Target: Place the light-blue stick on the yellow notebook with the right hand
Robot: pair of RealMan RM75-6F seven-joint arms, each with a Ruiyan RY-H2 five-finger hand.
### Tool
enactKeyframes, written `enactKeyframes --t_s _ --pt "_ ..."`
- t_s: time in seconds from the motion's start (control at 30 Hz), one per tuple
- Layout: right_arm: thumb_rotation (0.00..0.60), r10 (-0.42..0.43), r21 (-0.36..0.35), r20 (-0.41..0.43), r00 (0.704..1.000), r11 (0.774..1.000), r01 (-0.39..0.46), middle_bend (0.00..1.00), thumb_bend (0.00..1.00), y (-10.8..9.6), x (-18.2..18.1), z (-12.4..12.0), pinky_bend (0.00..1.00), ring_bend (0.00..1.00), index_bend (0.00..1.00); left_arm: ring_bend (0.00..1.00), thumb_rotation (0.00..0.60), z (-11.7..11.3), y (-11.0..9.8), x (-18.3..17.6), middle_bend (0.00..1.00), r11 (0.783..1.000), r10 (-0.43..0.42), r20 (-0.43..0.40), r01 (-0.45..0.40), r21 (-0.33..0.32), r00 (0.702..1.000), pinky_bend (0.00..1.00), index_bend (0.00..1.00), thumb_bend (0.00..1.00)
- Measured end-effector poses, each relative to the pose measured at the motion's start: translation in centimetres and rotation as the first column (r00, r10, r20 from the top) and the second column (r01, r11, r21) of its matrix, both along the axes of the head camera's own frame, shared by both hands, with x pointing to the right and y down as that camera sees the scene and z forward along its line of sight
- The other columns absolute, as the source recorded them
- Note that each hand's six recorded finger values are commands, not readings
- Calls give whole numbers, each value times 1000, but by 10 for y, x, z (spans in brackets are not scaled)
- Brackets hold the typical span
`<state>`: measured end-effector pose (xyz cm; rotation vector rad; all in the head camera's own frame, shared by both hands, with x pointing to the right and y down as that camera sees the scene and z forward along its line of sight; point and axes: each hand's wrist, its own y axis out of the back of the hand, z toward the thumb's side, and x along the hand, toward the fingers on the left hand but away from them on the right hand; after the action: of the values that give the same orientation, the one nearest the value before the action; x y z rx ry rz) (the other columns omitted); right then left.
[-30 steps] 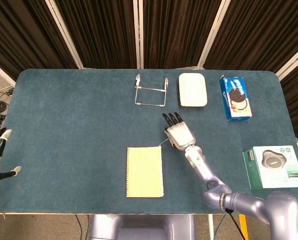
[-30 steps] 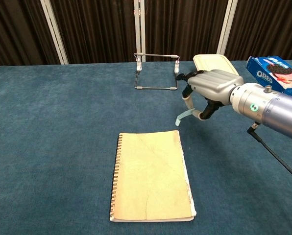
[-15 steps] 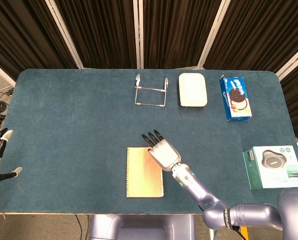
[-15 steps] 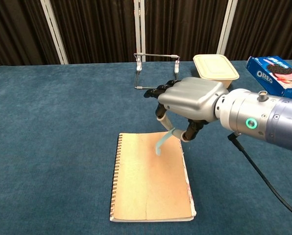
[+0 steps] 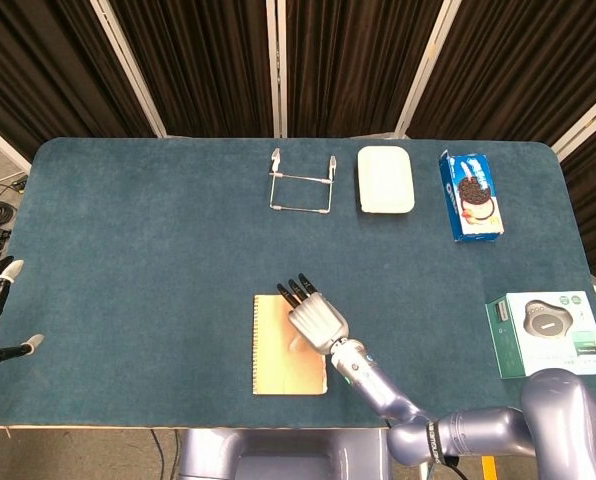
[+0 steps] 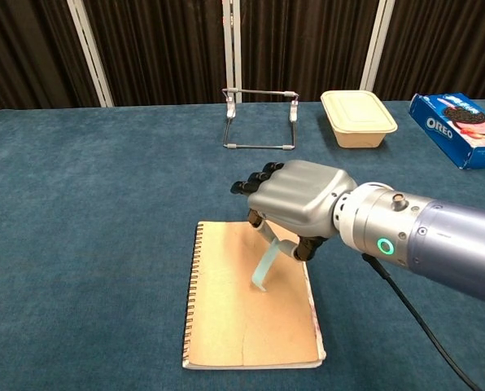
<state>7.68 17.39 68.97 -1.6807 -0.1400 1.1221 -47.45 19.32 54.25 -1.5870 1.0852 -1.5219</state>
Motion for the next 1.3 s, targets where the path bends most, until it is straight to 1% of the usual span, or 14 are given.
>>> enactKeyframes --t_s 0.07,0.1,0.17,0.27,0.37,0.57,0.63,0.77,0.83,0.93,1.03,1.07,1.17,1.3 --pt "600 9 -4 -5 1000 1000 -9 0 197 -1 1 2 0 0 31 0 600 0 0 0 0 1000 0 -1 0 0 1000 0 0 0" --pt "600 17 -8 -9 1000 1000 -17 0 137 -1 1 3 0 0 6 0 600 0 0 0 0 1000 1 -1 -1 0 1000 0 0 0" --pt "600 30 -16 -12 999 999 -31 0 85 -2 2 3 0 0 0 0 600 0 0 1 0 1000 2 -2 -2 0 1000 0 0 0" --pt "600 50 -18 5 999 999 -50 0 80 -4 1 -3 0 0 0 0 600 0 1 1 0 1000 4 -4 -4 -1 1000 0 0 0" --pt "600 59 -6 40 997 998 -58 0 79 -8 2 -17 0 0 0 0 600 0 1 2 0 1000 7 -8 -7 0 1000 0 0 0" --pt "600 55 61 105 993 996 -62 0 78 -22 22 -51 0 0 0 0 600 2 1 4 0 1000 5 -39 -6 -10 999 0 0 4" --pt "600 45 107 118 992 993 -57 0 79 -28 38 -61 0 0 0 0 600 5 -2 8 0 999 25 -46 -26 -21 999 0 0 59" --pt "600 32 177 159 987 982 -61 0 73 -35 76 -79 0 0 0 0 600 14 -12 20 0 995 90 -75 -92 -30 993 0 0 380" --pt "600 60 188 182 982 978 -94 0 52 -38 104 -83 0 0 0 0 600 23 -19 30 0 988 142 -108 -147 -39 984 0 15 473" --pt "600 133 194 203 970 966 -173 0 4 -41 153 -84 0 0 0 0 600 38 -29 55 0 966 239 -165 -252 -59 957 0 84 592" --pt "600 190 218 206 960 947 -234 0 0 -42 205 -85 0 0 0 0 600 53 -37 83 0 935 324 -215 -347 -79 921 0 115 670" --pt "600 205 228 206 957 941 -250 0 0 -41 220 -86 0 0 0 0 600 57 -39 92 0 925 343 -227 -370 -86 911 0 132 722" --pt "600 261 246 223 939 917 -313 0 0 -33 264 -92 0 0 0 0 600 70 -43 123 0 888 408 -265 -447 -106 874 0 172 812" --pt "600 355 222 275 894 881 -418 0 0 -12 302 -102 0 0 0 0 600 81 -42 167 0 836 479 -312 -535 -124 821 0 232 855"
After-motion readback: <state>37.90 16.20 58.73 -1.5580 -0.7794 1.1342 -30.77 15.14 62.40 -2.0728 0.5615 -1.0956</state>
